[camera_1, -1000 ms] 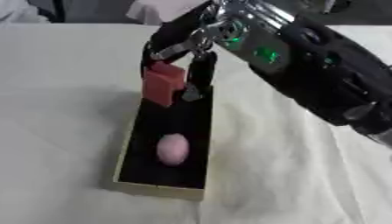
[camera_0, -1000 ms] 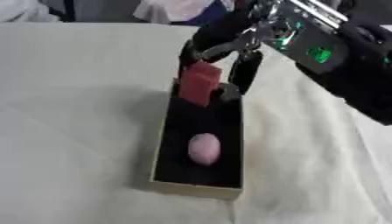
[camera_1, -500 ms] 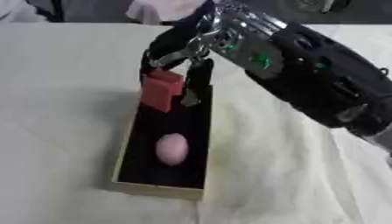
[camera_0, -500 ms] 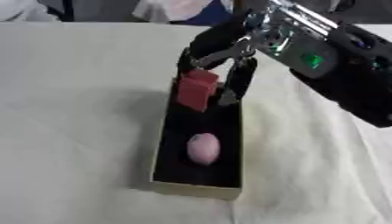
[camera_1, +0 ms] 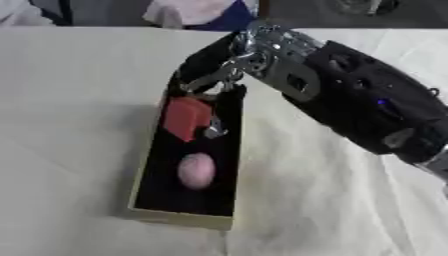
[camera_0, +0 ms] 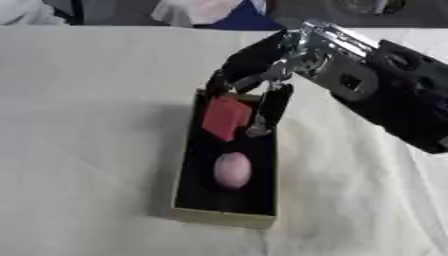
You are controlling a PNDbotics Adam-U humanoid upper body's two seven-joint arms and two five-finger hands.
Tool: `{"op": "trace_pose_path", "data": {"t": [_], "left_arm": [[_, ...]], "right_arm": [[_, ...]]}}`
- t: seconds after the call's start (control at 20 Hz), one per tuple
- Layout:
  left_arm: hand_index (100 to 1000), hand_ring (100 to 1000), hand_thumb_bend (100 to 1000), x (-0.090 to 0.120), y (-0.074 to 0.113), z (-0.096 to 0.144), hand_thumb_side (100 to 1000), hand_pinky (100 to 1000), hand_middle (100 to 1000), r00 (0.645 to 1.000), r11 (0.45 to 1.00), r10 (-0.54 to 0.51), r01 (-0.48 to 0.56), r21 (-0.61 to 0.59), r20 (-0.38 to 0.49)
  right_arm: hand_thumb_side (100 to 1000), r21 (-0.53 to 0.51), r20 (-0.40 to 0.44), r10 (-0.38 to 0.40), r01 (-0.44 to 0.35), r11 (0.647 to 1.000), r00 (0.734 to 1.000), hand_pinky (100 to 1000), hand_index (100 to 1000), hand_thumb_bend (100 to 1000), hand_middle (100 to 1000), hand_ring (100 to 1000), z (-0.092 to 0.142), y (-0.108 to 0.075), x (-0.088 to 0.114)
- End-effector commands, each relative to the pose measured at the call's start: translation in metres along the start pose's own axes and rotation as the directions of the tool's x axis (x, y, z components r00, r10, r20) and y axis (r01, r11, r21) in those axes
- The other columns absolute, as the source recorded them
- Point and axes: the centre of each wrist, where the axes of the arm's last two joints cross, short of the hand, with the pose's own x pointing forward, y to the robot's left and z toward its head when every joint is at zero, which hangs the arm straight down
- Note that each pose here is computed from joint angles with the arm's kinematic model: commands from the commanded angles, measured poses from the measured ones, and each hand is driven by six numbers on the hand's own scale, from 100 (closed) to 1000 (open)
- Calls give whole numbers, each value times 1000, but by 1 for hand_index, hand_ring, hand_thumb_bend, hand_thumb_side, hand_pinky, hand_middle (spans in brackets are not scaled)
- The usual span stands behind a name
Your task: Pick up objects on the table and place them in the box.
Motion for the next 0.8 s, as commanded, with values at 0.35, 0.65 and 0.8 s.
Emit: {"op": "trace_pose_path", "data": {"t": [0.35, 0.65, 0.8], "left_arm": [[922, 847, 320, 6, 3, -5, 1000, 747, 798, 1000, 1000, -11, 11, -6, 25], [922, 847, 321, 6, 3, -5, 1000, 747, 797, 1000, 1000, -10, 10, -7, 25], [922, 847, 319, 6, 3, -5, 1000, 747, 794, 1000, 1000, -11, 11, -6, 25]], "right_arm": [[454, 72, -9, 93, -92, 993, 996, 818, 921, 283, 838, 855, 24, -11, -7], [542, 75, 7, 111, -111, 991, 994, 857, 977, 295, 867, 900, 26, -9, -5], [549, 75, 10, 117, -118, 990, 993, 857, 979, 308, 860, 898, 28, -8, -6]]}}
